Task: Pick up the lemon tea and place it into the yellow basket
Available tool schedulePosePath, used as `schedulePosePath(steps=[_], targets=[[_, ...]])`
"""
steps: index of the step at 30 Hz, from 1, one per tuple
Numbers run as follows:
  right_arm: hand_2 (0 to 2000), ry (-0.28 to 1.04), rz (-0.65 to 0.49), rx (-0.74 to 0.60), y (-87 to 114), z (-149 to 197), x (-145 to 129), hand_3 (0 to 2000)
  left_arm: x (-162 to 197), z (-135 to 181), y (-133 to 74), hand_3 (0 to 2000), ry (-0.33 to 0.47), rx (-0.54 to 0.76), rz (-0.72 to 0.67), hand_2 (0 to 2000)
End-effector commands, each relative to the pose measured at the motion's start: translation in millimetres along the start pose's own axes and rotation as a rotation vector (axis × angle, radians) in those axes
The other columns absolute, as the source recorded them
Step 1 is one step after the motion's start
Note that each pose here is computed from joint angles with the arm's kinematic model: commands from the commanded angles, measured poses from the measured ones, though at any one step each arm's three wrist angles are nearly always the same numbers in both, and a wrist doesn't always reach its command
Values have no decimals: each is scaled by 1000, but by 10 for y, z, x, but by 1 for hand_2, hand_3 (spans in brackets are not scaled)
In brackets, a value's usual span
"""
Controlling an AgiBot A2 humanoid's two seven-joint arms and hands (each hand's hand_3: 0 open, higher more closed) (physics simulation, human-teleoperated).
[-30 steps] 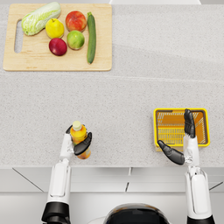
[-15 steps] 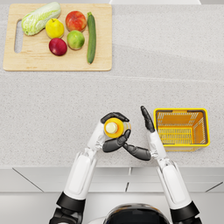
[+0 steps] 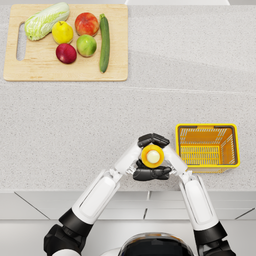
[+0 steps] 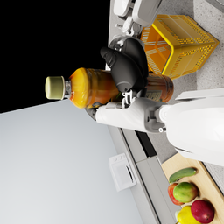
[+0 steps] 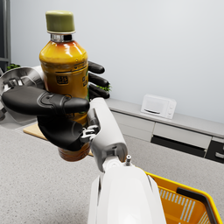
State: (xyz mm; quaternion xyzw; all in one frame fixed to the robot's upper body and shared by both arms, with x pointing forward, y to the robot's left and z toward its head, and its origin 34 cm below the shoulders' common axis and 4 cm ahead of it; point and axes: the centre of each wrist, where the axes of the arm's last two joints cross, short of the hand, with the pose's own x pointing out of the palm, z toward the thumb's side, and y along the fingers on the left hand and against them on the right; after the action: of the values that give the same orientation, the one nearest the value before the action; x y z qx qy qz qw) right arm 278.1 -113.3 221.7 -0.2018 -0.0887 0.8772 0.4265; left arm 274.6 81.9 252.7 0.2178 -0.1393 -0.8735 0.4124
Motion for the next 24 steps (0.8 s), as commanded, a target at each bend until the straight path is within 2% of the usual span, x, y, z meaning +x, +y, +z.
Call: schedulePosePath(steps=[1, 2, 4, 6, 8, 10, 12, 14, 16, 21, 22, 23, 24], targets=[[2000, 16, 6, -112, -182, 287, -31, 2000, -75, 148, -74, 367, 14, 51, 20, 0], [2000, 10, -73, -140, -187, 346, -134, 2000, -207, 219, -156, 40, 31, 69, 77, 0], [2000, 21, -225, -216, -182, 532, -397, 2000, -527, 312, -419, 0, 73, 80, 227, 0], [2000, 34, -315, -242, -95, 588, -585, 2000, -751, 366, -663, 0, 106, 76, 347, 0], [2000, 39, -415, -237, 66, 566, -751, 2000, -919, 365, -905, 0, 124, 54, 457, 0], [2000, 24, -472, -194, 183, 441, -861, 2000, -1038, 327, -1017, 0, 125, 34, 530, 0], [2000, -10, -543, -126, 313, 236, -958, 2000, -1100, 282, -1057, 0, 120, 17, 565, 0], [2000, -75, -575, 62, 406, 117, -984, 2000, -1124, 220, -1065, 0, 111, -5, 576, 0], [2000, -118, -581, 190, 500, 20, -1011, 2000, -1124, 179, -1053, 0, 101, -17, 577, 0], [2000, -187, -636, 333, 768, -175, -1063, 2000, -1128, 105, -1070, 0, 85, -40, 590, 0], [639, -188, -615, 344, 775, -193, -1057, 1673, -1123, 91, -1062, 0, 80, -43, 588, 0], [0, -187, -643, 338, 779, -157, -1055, 1347, -1123, 91, -1061, 0, 79, -42, 590, 0], [0, -178, -656, 325, 739, -107, -1062, 1020, -1123, 94, -1044, 0, 77, -38, 589, 0]])
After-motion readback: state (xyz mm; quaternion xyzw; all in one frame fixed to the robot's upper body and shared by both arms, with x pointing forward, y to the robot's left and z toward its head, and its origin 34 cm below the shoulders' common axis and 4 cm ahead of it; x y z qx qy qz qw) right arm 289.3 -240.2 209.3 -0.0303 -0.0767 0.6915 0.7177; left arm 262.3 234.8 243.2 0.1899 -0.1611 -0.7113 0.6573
